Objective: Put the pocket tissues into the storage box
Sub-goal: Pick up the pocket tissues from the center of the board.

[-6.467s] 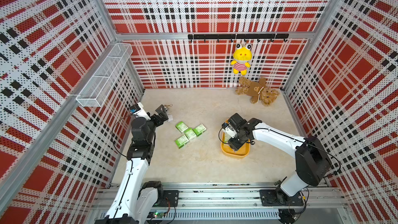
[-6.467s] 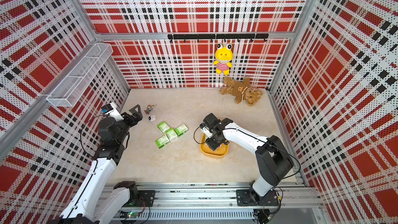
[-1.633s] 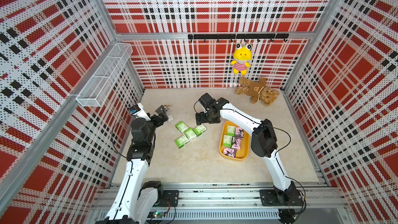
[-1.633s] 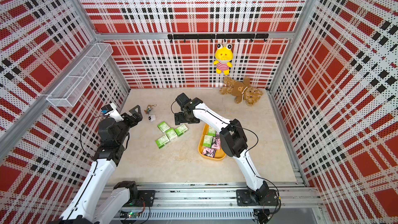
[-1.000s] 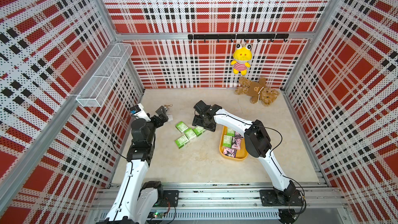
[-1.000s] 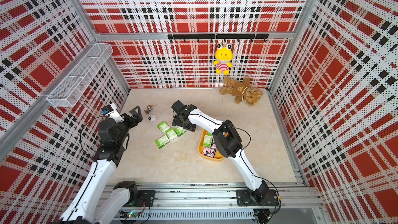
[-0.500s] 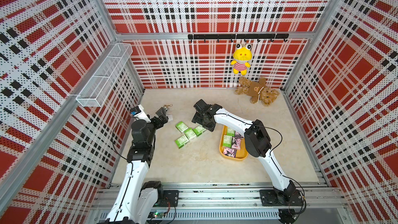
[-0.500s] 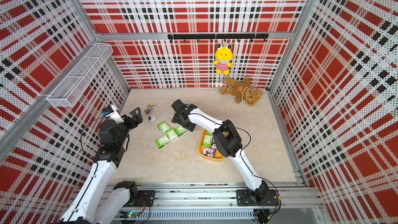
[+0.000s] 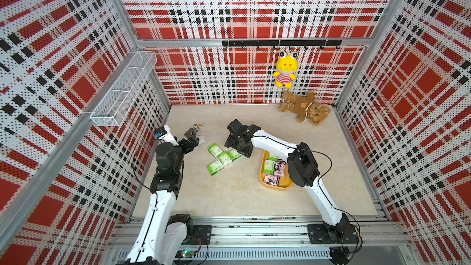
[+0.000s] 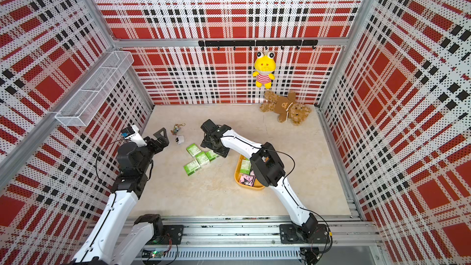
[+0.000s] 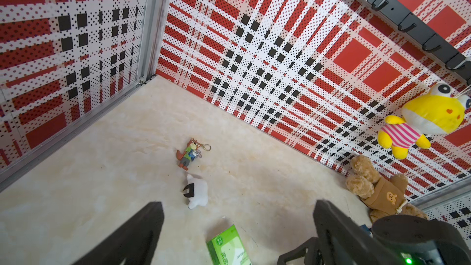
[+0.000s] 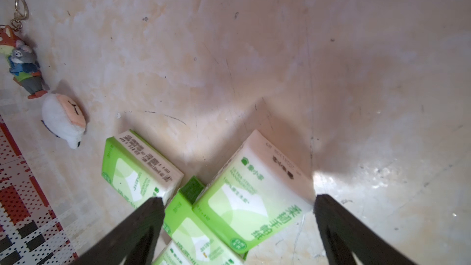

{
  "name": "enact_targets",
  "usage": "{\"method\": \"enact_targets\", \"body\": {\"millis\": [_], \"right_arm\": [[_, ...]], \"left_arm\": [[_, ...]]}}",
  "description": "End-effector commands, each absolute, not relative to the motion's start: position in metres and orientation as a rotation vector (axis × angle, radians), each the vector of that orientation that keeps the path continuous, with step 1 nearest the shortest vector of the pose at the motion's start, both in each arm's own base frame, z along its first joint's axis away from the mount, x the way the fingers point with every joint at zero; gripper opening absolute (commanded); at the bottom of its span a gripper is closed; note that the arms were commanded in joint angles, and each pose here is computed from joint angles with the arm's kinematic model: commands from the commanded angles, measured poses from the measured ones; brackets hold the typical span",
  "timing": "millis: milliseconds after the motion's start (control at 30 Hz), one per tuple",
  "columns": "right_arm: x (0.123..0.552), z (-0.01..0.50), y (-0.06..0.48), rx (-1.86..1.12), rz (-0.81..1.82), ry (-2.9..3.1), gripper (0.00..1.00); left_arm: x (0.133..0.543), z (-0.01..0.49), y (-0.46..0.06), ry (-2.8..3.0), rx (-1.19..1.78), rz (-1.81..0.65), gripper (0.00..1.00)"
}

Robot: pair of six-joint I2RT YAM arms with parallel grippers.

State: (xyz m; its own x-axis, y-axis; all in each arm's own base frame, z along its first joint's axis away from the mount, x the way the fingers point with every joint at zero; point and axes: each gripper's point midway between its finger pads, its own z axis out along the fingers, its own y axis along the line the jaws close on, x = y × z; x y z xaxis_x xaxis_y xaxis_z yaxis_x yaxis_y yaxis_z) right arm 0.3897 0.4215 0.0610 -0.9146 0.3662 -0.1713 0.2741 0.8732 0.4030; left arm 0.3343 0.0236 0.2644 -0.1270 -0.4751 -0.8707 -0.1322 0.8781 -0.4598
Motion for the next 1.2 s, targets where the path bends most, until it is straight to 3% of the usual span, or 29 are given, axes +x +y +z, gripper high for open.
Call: {"method": "enact_targets", "body": {"millis": [0, 467, 967, 1167], "right_arm": [[0.386, 0.044, 0.428, 0.49, 0.55, 2.828, 1.0], [0.381, 0.033, 0.426, 0.469, 0.536, 2.855, 0.97], [0.373, 0.016, 0.43, 0.397, 0.548, 2.911, 0.67], [0.363, 0.003, 0.423, 0.372, 0.518, 2.947, 0.39]], "left_arm": [[0.331, 0.262, 0.027, 1.692, -0.466, -0.293, 0.99], [0.33, 0.258, 0.029, 1.696, -0.471, -0.282, 0.99], [0.33, 0.26, 0.033, 1.691, -0.472, -0.273, 0.99], [0.33, 0.261, 0.035, 1.69, -0.473, -0.266, 0.99]]}}
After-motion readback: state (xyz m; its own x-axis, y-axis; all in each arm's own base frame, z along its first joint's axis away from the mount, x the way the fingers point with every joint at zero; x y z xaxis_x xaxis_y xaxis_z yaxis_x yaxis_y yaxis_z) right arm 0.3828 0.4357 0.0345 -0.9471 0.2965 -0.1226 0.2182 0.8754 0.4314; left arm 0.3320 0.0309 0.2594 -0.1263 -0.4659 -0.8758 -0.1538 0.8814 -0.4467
